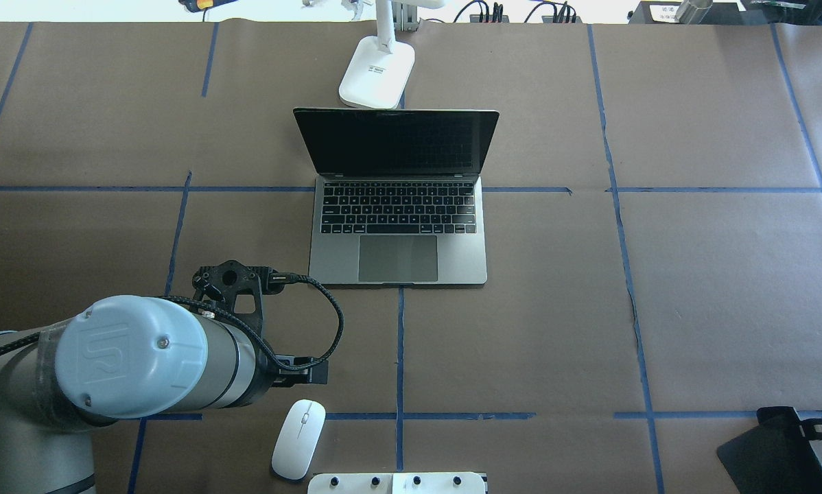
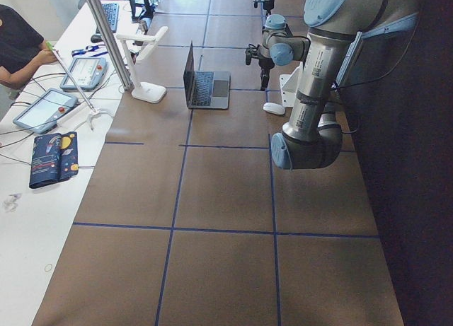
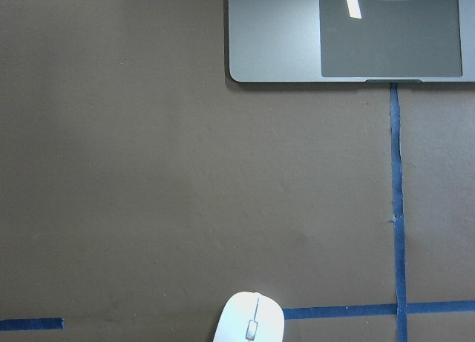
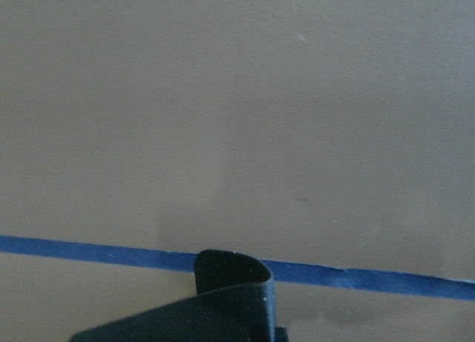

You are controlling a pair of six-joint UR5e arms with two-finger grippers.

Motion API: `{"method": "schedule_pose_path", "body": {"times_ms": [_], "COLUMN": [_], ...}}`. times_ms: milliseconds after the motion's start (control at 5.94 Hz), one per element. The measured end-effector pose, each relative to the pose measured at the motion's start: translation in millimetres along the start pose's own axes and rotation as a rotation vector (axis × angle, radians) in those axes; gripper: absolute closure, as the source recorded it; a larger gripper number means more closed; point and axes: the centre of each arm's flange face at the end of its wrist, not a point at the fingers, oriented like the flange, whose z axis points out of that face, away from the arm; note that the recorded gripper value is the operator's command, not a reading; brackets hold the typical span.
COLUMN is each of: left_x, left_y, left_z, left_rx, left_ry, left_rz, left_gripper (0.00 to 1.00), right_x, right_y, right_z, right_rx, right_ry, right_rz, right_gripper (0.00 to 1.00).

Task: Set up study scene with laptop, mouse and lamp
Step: 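Grasp the black mouse pad with the right gripper and lift it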

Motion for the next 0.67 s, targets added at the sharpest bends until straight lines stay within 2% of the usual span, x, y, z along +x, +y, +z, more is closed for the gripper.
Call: {"method": "schedule_pose_path", "body": {"times_ms": [337, 674], "left_x": [-11, -14], "left_y": [6, 17], "left_z": [11, 20], "left_rx": [-0.012, -0.035], "left_ry": [-0.031, -0.046], "left_rz": [0.036, 0.128], "left_gripper": [0.0, 0.0], "right_x": [-50, -117], "right_y": [-32, -99], "right_z": [-3, 4], "right_rx": [0.067, 0.107], "right_ry": [-0.1, -0.155], "right_rz": [0.034, 0.108], "right_gripper": [1.0, 1.0]}}
